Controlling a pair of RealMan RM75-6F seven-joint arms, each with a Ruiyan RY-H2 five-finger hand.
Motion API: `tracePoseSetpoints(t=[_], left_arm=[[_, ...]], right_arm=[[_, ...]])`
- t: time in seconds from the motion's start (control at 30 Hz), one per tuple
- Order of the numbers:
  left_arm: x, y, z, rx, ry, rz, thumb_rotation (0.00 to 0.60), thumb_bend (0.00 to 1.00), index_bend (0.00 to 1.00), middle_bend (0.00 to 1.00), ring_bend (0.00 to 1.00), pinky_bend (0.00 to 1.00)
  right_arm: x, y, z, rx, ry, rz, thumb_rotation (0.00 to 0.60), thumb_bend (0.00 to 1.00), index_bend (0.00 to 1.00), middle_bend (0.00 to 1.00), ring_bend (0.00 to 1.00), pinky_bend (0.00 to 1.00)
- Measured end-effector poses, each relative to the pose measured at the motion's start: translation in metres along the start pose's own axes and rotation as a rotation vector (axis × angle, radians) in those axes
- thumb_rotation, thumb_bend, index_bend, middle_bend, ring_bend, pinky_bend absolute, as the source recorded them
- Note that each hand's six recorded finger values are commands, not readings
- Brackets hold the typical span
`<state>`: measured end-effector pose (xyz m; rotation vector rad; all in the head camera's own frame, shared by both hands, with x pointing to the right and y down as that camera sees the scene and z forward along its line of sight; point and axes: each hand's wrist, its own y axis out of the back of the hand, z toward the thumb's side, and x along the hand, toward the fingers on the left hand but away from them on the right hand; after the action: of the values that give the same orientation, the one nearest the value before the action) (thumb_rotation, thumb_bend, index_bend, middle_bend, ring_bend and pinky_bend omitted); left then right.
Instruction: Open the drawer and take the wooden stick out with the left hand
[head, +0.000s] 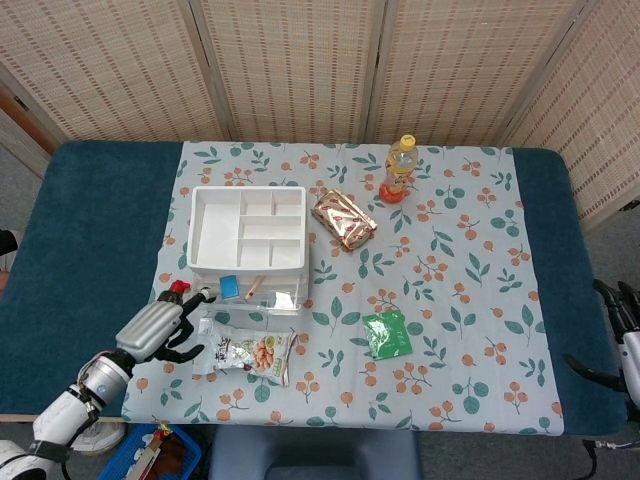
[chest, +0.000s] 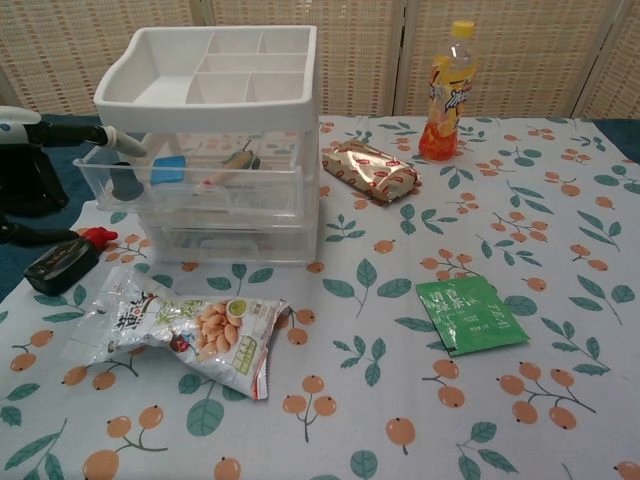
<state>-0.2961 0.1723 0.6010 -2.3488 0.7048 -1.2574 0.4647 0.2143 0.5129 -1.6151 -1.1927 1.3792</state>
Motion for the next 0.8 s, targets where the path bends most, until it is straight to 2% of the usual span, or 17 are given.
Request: tracePoseSetpoints(t=[0.33, 0.8], left_arm=[[0.004, -0.004, 0.010, 0.040, -0.032, -0.048, 0.600, 0.32, 0.22, 0.92, 1.00, 1.00], [-0.020, -0.011, 0.012, 0.082, -0.043, -0.092, 0.600, 0.32, 0.23, 0.92, 1.00, 1.00]], right_arm=[[0.001, -0.001, -0.003, -0.002, -0.007, 0.001, 0.600, 0.12, 0.00, 0.13, 0.08, 0.13], [0.000, 0.000, -0.002, 0.000, -0.006, -0.001, 0.600, 0.11, 0.00, 0.13, 0.08, 0.13]])
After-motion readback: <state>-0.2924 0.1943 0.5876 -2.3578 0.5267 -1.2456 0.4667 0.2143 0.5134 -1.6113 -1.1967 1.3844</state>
